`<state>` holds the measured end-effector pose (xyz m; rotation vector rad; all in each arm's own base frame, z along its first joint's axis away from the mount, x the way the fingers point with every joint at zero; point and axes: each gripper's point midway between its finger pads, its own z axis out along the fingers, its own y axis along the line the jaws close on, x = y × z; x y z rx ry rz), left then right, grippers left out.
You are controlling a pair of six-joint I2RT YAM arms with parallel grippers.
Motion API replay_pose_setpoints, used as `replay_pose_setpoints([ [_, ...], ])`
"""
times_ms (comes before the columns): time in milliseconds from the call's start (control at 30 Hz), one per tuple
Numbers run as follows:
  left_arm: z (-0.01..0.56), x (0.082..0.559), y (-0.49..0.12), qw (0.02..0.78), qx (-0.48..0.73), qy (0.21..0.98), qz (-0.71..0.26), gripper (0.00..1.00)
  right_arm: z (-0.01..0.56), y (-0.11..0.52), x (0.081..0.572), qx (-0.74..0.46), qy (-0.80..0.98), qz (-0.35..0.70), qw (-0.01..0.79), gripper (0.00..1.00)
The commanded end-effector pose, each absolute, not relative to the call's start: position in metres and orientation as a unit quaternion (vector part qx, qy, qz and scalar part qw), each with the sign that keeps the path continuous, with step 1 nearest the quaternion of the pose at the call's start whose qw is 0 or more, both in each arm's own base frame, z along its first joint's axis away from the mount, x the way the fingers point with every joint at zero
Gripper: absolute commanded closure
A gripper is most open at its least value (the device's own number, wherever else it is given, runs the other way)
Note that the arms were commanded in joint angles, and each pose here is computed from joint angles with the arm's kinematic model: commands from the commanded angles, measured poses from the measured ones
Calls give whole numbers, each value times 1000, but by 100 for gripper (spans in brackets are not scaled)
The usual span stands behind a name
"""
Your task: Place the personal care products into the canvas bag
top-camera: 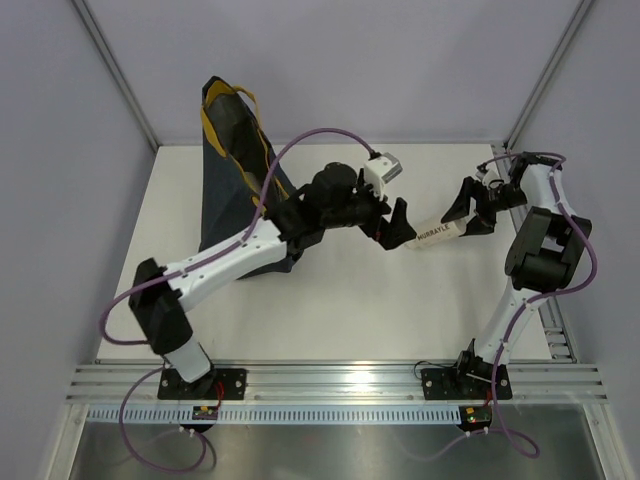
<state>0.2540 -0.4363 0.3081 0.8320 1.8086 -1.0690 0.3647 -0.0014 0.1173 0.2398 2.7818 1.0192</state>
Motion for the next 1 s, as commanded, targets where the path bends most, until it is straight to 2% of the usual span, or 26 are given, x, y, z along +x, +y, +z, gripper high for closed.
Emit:
replay_pose_setpoints([
  [0, 297, 260, -464, 441, 400, 687, -417, 1, 115, 7, 364, 77, 925, 364, 78, 100],
  [233, 242, 279, -482, 487, 498, 618, -363, 1, 140, 27, 352, 6, 891, 445, 91, 100],
  [433, 226, 289, -501, 524, 531, 561, -359, 1, 149, 40, 342, -21, 860, 502, 91, 100],
  [700, 179, 308, -526, 497, 532, 587, -355, 1, 166, 49, 337, -23, 839, 535, 97, 100],
  [967, 171, 352, -528, 552, 479, 618, -290, 1, 171, 65, 322, -51, 838, 537, 80, 100],
])
